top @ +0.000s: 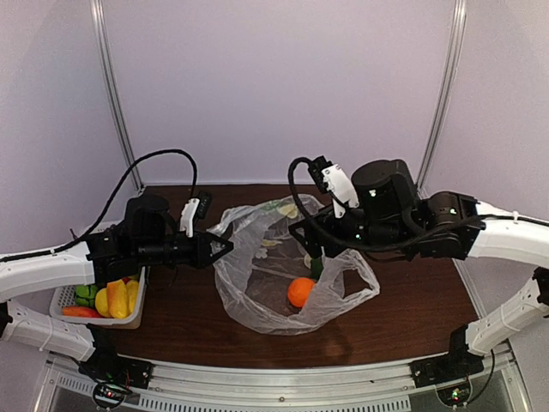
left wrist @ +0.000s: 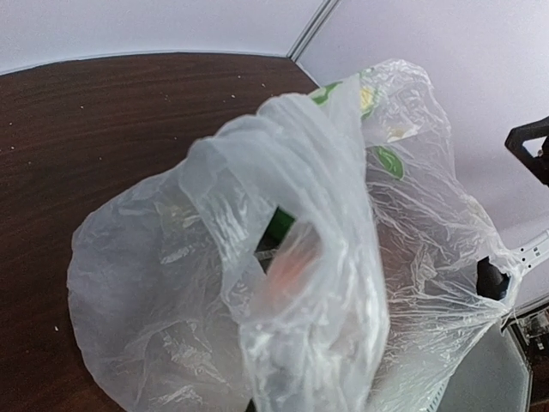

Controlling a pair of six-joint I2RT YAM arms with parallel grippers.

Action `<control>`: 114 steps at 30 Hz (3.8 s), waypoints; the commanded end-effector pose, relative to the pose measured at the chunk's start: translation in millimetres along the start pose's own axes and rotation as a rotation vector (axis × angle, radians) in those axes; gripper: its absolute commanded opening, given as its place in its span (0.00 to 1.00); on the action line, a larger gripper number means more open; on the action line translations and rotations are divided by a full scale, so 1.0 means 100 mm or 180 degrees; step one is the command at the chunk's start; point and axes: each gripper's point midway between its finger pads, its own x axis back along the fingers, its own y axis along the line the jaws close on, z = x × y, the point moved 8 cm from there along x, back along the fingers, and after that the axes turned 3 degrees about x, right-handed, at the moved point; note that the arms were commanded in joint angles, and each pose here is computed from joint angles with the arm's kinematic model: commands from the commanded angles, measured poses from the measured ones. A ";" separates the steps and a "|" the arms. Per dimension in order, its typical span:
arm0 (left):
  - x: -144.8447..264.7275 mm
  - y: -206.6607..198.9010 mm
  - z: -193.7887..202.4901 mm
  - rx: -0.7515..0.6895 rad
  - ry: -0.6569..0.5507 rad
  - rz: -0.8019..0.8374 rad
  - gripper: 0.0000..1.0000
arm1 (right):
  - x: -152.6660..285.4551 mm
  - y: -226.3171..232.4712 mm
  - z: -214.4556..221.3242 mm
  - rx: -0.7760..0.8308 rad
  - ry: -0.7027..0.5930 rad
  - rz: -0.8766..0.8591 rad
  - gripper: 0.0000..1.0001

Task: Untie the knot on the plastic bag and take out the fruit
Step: Adjust the takeout bag at the center of the board, then reach into the gripper in the takeout bag, then pick up the fake fruit from the takeout bag.

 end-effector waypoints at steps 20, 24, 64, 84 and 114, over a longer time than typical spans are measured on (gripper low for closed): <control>-0.01 0.01 0.00 0.0022 -0.0028 -0.0066 0.00 | -1.30 0.21 1.26 0.0363 0.1527 0.0087 0.70; 0.00 0.01 0.00 0.0020 -0.0036 -0.0076 0.00 | -1.40 0.10 1.50 0.0412 0.1779 0.0196 0.70; -0.07 0.04 0.02 0.0043 0.0033 -0.0125 0.00 | -1.26 -0.33 1.76 0.0348 0.2097 0.0945 0.99; -0.01 0.05 0.02 0.0050 0.0017 -0.0174 0.00 | -1.41 -0.40 2.03 0.0266 0.2244 0.1021 0.95; -0.13 -0.01 -0.05 -0.0011 0.0113 -0.0101 0.04 | -0.88 0.02 0.85 -0.0180 0.0760 -0.0433 0.75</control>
